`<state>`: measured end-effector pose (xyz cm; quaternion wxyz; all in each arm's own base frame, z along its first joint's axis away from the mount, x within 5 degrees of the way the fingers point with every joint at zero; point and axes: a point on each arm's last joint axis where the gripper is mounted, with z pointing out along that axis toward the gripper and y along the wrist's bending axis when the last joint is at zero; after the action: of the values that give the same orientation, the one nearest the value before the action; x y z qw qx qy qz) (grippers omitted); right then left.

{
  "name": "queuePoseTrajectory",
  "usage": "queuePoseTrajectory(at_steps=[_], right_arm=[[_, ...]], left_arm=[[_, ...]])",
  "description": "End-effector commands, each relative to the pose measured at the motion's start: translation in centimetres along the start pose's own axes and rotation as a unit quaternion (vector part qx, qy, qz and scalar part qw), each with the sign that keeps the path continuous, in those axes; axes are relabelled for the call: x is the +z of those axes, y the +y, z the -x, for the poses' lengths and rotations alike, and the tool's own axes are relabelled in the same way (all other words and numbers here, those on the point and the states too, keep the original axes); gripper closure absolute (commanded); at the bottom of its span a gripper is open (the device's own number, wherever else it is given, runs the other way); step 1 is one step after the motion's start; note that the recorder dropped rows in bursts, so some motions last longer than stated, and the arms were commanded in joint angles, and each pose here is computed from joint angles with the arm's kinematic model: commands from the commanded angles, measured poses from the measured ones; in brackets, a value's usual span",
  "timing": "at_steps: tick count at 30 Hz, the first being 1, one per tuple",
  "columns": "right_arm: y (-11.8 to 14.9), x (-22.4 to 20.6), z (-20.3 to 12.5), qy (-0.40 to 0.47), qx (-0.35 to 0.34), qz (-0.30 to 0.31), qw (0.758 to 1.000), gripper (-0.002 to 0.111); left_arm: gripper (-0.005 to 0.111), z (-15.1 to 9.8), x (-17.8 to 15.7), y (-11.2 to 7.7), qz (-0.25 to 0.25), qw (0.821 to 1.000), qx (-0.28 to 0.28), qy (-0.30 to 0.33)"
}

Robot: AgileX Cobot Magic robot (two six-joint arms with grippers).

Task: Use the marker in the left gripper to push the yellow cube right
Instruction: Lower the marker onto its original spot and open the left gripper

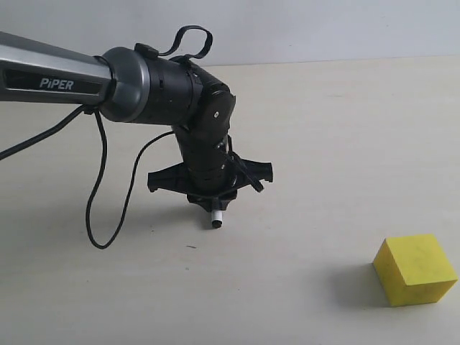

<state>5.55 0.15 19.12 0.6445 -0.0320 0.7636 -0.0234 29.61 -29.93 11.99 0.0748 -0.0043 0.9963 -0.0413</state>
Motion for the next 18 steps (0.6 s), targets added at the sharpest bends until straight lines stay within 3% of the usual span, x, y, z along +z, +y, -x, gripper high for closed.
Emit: queuePoseTrajectory(at_steps=[1,7,12,16,18], right_arm=[[-0.1,0.0,0.0,-0.008,0.0,-0.005,1.0,0.108],[-0.1,0.0,0.0,-0.008,0.0,-0.005,1.0,0.108],[-0.1,0.0,0.0,-0.008,0.0,-0.005,1.0,0.108],[-0.1,0.0,0.0,-0.008,0.0,-0.005,1.0,0.108],[-0.1,0.0,0.0,-0.008,0.0,-0.005,1.0,0.108]], left_arm=[[0.067,0.2,-0.2,-0.1,-0.002,1.0,-0.007,-0.002],[0.049,0.2,-0.4,-0.1,-0.004,1.0,-0.008,-0.003],[0.048,0.5,-2.8,-0.2,-0.023,0.999,0.04,-0.024],[0.054,0.8,-6.8,-0.3,-0.05,0.988,0.129,-0.064],[0.068,0.6,-9.0,-0.3,-0.063,0.984,0.145,-0.085]])
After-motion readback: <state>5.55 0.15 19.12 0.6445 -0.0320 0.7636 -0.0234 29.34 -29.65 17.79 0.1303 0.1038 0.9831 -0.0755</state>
